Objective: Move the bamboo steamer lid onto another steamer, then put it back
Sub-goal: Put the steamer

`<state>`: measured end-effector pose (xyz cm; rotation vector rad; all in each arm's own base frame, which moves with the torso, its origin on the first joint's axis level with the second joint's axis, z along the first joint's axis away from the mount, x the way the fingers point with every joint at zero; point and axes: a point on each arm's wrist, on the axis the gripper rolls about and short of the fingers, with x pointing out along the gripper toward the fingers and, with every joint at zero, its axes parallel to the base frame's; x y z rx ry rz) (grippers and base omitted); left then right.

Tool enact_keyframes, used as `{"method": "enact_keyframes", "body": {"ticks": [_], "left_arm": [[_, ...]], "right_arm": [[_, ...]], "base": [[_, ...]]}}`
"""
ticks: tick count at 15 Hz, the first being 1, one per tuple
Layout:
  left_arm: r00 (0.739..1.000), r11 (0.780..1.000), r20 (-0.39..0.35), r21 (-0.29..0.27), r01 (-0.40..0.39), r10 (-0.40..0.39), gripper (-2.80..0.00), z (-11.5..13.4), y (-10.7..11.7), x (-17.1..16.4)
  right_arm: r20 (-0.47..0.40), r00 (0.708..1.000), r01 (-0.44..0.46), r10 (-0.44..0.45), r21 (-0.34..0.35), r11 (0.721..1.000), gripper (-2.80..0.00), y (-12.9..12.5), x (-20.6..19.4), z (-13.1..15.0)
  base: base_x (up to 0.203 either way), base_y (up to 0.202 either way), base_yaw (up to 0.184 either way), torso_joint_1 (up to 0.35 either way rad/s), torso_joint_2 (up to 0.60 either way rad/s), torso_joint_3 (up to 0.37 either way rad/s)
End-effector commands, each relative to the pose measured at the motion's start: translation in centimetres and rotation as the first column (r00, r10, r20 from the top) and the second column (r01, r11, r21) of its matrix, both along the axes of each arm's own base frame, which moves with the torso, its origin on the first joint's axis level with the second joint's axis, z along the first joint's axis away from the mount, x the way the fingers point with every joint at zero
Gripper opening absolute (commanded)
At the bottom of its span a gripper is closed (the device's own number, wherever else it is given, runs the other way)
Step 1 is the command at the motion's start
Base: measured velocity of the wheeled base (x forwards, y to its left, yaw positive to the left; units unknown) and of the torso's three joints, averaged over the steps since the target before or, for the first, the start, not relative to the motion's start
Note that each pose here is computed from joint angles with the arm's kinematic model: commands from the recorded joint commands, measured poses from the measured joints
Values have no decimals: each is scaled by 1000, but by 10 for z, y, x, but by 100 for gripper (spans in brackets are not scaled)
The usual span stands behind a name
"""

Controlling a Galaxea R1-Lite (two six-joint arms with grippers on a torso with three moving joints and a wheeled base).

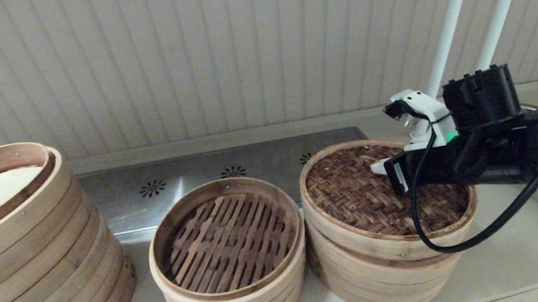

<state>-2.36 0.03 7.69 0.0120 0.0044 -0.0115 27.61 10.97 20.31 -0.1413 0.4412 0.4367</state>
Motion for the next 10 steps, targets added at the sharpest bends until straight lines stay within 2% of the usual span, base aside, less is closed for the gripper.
{"method": "enact_keyframes", "body": {"ticks": [1,6,10], "left_arm": [[1000,1000,-2,0,-1,1,-280,0,0,0],[1000,1000,-2,0,-1,1,-280,0,0,0],[1000,1000,-2,0,-1,1,-280,0,0,0]], "right_arm": [[21,1000,-2,2,8,1000,-280,-2,-4,6],[17,1000,-3,3,7,1000,-280,-4,-10,5],[-20,1000,-11,10,-3,1000,-280,-2,-6,-6]], "base": [[0,0,0,0,0,0],[0,0,0,0,0,0],[0,0,0,0,0,0]]}}
